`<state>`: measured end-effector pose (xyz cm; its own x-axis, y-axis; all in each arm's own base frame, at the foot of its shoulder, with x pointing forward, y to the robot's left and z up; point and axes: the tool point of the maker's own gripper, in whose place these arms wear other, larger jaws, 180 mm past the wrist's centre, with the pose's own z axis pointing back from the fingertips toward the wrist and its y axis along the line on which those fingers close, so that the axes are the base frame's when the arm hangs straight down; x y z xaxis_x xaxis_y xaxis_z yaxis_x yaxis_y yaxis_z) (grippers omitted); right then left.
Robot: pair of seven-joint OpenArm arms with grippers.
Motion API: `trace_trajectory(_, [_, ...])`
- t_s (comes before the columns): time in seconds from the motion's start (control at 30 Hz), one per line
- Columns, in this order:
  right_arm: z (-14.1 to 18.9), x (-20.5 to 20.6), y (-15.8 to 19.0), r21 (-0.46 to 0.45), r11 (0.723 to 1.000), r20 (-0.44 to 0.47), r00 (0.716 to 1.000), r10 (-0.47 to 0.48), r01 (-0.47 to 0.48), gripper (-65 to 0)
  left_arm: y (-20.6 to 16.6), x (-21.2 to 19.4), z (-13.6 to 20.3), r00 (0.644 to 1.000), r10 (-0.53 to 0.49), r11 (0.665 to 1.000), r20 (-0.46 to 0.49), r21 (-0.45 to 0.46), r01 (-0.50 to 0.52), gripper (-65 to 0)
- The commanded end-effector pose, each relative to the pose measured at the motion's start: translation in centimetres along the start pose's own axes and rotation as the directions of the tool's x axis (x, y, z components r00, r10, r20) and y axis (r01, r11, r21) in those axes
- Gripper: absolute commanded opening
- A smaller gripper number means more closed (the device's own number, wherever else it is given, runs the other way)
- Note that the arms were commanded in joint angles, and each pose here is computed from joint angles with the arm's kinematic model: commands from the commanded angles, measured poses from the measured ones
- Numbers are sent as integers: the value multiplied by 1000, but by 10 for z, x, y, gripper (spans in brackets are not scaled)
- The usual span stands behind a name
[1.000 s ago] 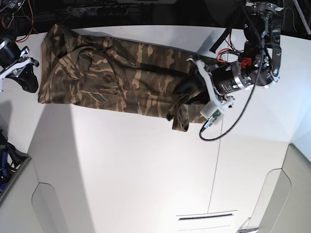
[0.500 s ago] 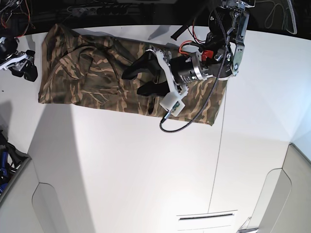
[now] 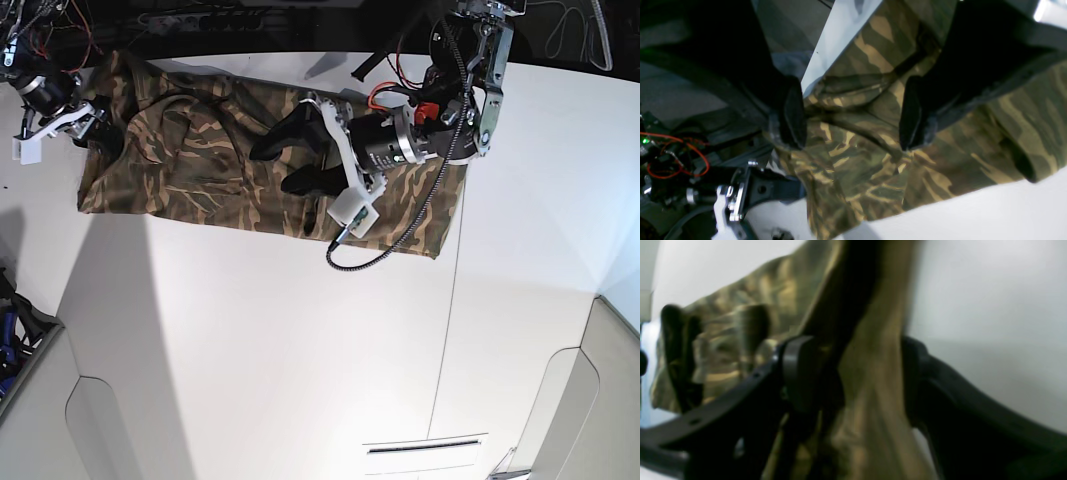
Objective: Fold the T-shirt properly
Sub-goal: 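Fold the strip end with the left gripper toward the right gripper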
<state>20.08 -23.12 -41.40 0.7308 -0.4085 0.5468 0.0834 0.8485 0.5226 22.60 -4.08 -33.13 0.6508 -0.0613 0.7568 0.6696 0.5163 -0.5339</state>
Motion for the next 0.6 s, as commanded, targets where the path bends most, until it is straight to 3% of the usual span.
trace_trajectory(0.0, [-1, 3, 6, 16, 1000, -3, 1000, 27, -27, -281, -6, 12, 1, 999, -14, 1000, 37, -21, 15, -189])
trace_trajectory(0.13, [-13, -9, 23, 67, 997, -49, 998, 51, -48, -281, -7, 8, 0, 1000, -8, 1000, 15, -29, 9, -190])
trace_trajectory(0.33, [-16, -4, 27, 75, 995, -30, 998, 62, -59, -301, -9, 15, 3, 999, -24, 999, 32, -29, 25, -190])
trace_trajectory(0.4, [-18, -1, 27, 70, 995, -28, 997, 72, -70, -391, -7, 20, 6, 998, -32, 999, 46, -19, 33, -190])
trace_trajectory(0.53, [-18, 1, 28, 72, 995, -24, 997, 74, -72, -649, 0, 26, 13, 997, -36, 999, 67, 11, 35, -190])
trace_trajectory(0.57, [-18, 1, 28, 71, 995, -24, 997, 74, -72, -650, 3, 27, 15, 997, -35, 999, 71, 19, 33, -190])
